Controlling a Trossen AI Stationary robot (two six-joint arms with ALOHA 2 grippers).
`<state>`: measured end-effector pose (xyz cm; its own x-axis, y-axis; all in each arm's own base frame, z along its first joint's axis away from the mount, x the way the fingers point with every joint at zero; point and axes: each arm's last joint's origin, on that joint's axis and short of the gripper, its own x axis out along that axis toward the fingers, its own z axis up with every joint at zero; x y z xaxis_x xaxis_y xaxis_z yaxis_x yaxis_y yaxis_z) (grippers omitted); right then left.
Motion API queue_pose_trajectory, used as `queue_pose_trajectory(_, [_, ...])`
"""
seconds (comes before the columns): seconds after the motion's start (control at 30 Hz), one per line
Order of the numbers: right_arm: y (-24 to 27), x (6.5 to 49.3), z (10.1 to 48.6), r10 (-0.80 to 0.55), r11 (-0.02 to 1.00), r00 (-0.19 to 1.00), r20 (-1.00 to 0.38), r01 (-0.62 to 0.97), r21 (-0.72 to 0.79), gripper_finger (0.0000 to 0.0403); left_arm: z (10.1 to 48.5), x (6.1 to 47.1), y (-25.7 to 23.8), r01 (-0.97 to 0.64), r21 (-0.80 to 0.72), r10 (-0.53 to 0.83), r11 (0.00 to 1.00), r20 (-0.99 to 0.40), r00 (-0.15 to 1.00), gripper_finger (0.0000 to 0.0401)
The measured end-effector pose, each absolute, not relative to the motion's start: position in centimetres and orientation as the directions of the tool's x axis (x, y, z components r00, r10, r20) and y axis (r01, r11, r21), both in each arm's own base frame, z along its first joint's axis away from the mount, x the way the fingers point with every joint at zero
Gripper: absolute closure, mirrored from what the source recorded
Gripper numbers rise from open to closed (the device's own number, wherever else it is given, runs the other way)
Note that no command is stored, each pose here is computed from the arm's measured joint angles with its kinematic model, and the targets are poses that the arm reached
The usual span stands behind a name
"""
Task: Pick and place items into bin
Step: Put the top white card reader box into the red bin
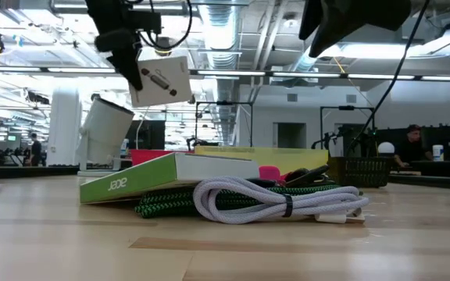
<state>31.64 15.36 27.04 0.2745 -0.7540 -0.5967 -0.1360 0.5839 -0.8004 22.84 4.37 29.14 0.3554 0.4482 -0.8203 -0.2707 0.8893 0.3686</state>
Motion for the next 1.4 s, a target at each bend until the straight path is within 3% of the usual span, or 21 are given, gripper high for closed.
queue_pose_trajectory(0.13, [15.3,31.6,27.0,-0.753,0.585,0.272,-0.599,-0.14,-0.799,0.0187,29.1,22.7,5.1,-0.097,0.416,0.422,0.904,-0.835,0.352,0.0365])
queue_pose_trajectory(0.27, [15.3,31.6,27.0,-0.75,0.589,0.27,-0.604,-0.142,-0.796,0.0187,29.1,22.7,5.1,0.153,0.491,0.416,0.858,-0.838,0.353,0.0365])
queue_pose_trajectory(0.43, [15.4,31.6,27.0,-0.744,0.598,0.264,-0.614,-0.146,-0.788,0.0187,28.9,22.8,5.2,0.496,0.548,0.429,0.673,-0.836,0.341,0.0365])
queue_pose_trajectory(0.53, [15.4,31.6,27.0,-0.744,0.598,0.264,-0.614,-0.146,-0.788,0.0187,28.8,23.2,5.4,0.607,0.567,0.457,0.558,-0.82,0.345,0.0365])
queue_pose_trajectory(0.8, [15.3,31.7,26.9,-0.743,0.601,0.261,-0.616,-0.145,-0.786,0.0187,27.5,24.3,7.4,0.755,0.514,0.506,0.407,-0.815,0.282,0.0364])
queue_pose_trajectory(1.03, [15.3,31.7,26.9,-0.743,0.602,0.262,-0.616,-0.14,-0.786,0.0187,25.9,24.9,9.5,0.809,0.43,0.503,0.4,-0.841,0.198,0.0364])
queue_pose_trajectory(1.4, [15.0,31.9,26.9,-0.743,0.612,0.259,-0.617,-0.109,-0.783,0.0187,25.5,26.0,10.0,0.866,0.424,0.542,0.265,-0.808,0.231,0.0362])
